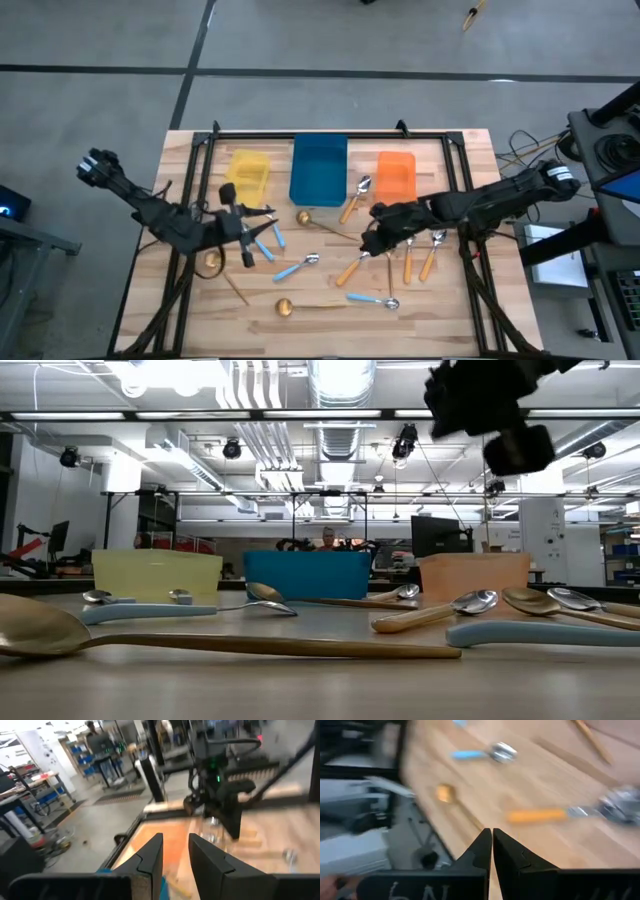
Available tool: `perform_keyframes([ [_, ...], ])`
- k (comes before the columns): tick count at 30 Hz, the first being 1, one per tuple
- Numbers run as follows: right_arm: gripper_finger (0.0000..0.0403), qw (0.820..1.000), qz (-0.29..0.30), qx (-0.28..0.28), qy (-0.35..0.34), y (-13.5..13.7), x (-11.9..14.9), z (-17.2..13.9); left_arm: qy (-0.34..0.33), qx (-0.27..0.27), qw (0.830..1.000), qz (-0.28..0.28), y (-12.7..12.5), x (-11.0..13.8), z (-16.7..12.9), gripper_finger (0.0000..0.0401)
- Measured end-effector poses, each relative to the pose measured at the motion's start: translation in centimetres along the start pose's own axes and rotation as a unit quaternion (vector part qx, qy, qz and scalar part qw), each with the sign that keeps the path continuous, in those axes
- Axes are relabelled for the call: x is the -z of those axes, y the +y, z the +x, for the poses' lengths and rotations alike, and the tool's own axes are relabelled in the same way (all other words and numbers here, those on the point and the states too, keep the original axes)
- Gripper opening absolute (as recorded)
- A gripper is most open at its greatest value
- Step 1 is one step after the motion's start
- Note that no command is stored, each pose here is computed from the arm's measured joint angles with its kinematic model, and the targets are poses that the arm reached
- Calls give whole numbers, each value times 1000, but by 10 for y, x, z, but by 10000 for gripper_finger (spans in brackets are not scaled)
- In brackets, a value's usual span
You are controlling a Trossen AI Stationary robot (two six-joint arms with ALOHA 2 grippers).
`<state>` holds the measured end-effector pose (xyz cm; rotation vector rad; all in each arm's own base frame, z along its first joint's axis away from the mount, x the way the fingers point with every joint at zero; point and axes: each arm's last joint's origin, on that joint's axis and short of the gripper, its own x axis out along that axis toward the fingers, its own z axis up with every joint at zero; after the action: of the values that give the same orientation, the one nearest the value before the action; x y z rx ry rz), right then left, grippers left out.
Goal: Sort silverware by color (type)
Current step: Put the blue spoon into the blue bin
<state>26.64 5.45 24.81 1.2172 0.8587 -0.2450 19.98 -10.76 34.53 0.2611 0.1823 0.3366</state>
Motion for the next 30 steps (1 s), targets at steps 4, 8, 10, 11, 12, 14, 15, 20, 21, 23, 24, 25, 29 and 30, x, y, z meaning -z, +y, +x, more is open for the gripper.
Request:
perform_keyframes([
  [4, 9, 992, 44, 109, 39, -4, 2, 1, 34, -12, 998, 44, -3, 3, 3, 75],
  [8, 9, 974, 72, 206, 58, -5, 2, -2, 46, -20, 996, 68, 1, 11, 6, 75],
  [10, 9, 967, 79, 235, 63, -4, 2, -3, 47, 8, 996, 79, 3, 17, 6, 75],
  [11, 9, 964, 80, 243, 65, -2, 2, -4, 45, 33, 995, 85, 4, 20, 5, 75],
  [12, 9, 963, 80, 249, 66, 0, 1, -4, 42, 62, 993, 92, 5, 23, 4, 75],
  [14, 9, 964, 73, 248, 68, 4, 0, -3, 24, 126, 986, 106, 7, 29, 2, 75],
  [15, 9, 964, 67, 246, 69, 6, -1, -2, 9, 157, 981, 113, 7, 32, 0, 75],
  [20, 9, 969, 31, 234, 75, 15, -3, 1, -74, 263, 957, 102, 8, 52, -9, 75],
  [21, 9, 970, 25, 230, 75, 17, -4, 2, -86, 270, 955, 94, 8, 58, -10, 75],
  [23, 9, 972, 18, 221, 74, 21, -5, 3, -102, 266, 955, 84, 8, 69, -12, 75],
  [24, 9, 973, 13, 218, 74, 22, -5, 2, -110, 259, 956, 85, 9, 72, -12, 75],
  [25, 9, 974, 12, 216, 74, 23, -6, 2, -115, 249, 958, 84, 10, 74, -13, 75],
  [29, 9, 977, 10, 201, 70, 28, -7, 2, -116, 197, 971, 73, 20, 73, -17, 75],
  [30, 9, 978, 9, 198, 69, 28, -7, 2, -115, 189, 973, 71, 22, 72, -18, 75],
])
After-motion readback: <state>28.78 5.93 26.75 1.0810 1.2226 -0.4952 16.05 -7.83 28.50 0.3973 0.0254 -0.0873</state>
